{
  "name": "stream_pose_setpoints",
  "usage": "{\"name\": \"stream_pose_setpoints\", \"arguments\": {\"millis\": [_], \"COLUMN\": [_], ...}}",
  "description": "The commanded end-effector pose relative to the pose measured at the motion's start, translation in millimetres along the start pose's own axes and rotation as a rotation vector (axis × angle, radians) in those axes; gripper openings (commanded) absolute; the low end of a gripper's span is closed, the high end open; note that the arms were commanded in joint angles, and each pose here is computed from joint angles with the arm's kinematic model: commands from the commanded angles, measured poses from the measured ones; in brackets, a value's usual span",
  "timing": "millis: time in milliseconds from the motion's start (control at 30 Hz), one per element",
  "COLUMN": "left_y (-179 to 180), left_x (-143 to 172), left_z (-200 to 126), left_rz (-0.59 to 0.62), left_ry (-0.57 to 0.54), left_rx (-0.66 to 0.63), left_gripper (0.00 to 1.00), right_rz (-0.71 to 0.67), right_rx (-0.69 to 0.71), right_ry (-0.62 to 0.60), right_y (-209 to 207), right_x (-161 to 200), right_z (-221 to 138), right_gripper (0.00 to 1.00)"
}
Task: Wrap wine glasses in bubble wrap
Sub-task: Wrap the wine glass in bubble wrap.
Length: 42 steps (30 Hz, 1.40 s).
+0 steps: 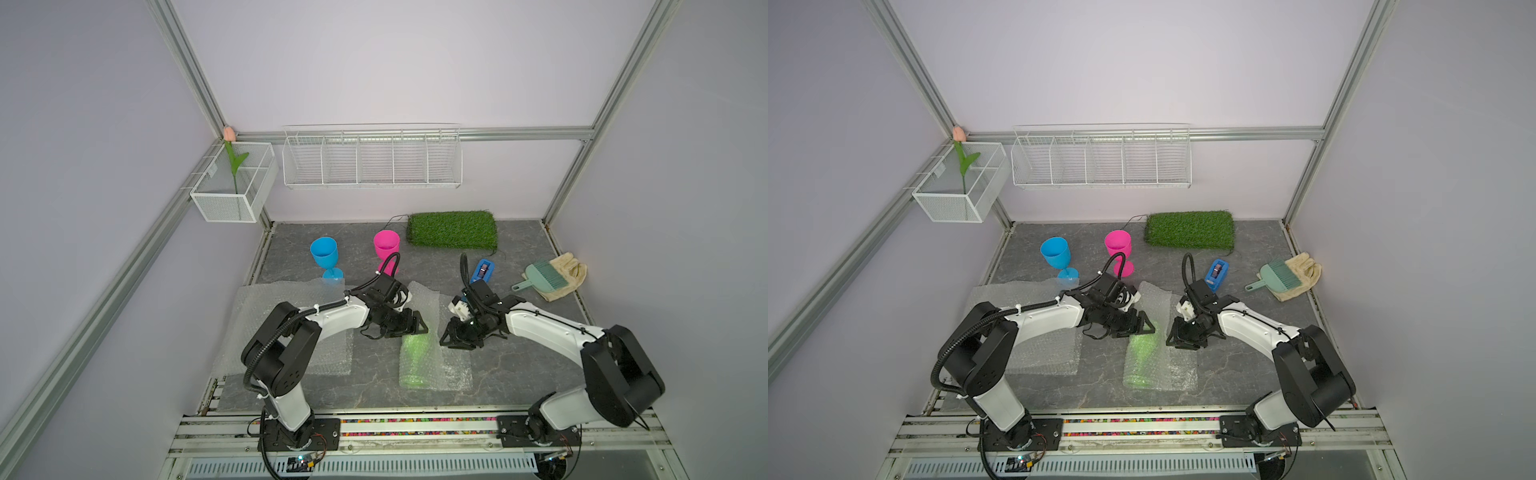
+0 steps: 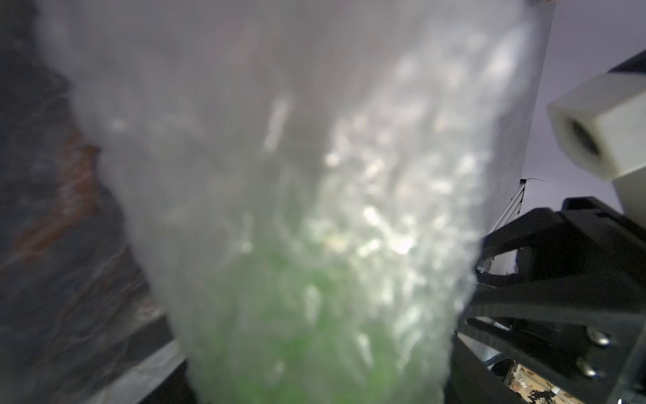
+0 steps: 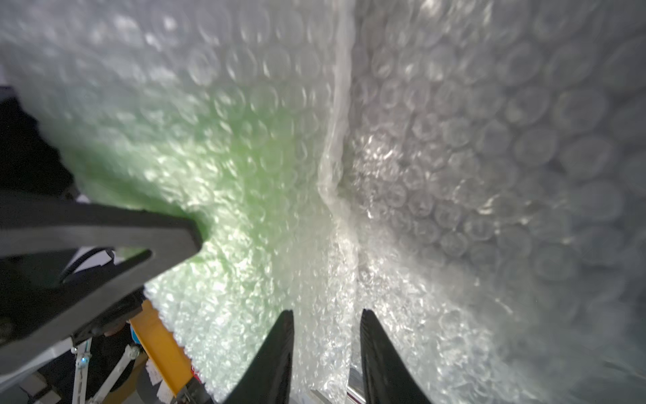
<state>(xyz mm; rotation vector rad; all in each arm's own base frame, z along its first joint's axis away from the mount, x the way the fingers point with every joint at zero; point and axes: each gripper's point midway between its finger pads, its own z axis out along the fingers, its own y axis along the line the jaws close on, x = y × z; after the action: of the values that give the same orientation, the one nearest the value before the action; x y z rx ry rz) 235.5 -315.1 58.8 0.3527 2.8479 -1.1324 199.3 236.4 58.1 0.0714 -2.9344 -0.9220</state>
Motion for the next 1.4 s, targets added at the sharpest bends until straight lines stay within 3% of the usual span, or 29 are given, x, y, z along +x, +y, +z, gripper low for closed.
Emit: {"name": "stream_pose_setpoints", "arguments": {"millis": [0, 167, 333, 633, 1067, 1367], "left_y": [13, 24, 35, 39, 55, 47], "left_x": [-1, 1, 5, 0, 8, 8], "left_z": [-11, -25, -28, -34, -34, -31], "left_rz": [-0.039, -0.092, -0.107, -0.117, -0.050, -0.018], "left_ry": [-0.043, -0.084, -0.096, -0.123, -0.042, -0.015], "left_rx": [0.030, 0.116, 0.115, 0.118, -0.167, -0.244], "left_gripper": [0.77, 0.77, 0.76, 0.75, 0.74, 0.73], "right_rz": [-0.007, -0.038, -0.096, -0.071, -0.078, -0.021], "right_rx": [-0.028, -0.063, -0.105, 0.003, 0.022, 0.001], "right_ry": [0.045, 0.086, 0.181, 0.219, 0.289, 0.067], "right_y": [21, 46, 71, 46, 23, 21], "right_x": [2, 4, 19, 39, 69, 15], "right_z": [17, 38, 60, 72, 61, 28], "right_gripper": [0.32, 0.25, 0.21, 0.16, 0.14, 0.15]}}
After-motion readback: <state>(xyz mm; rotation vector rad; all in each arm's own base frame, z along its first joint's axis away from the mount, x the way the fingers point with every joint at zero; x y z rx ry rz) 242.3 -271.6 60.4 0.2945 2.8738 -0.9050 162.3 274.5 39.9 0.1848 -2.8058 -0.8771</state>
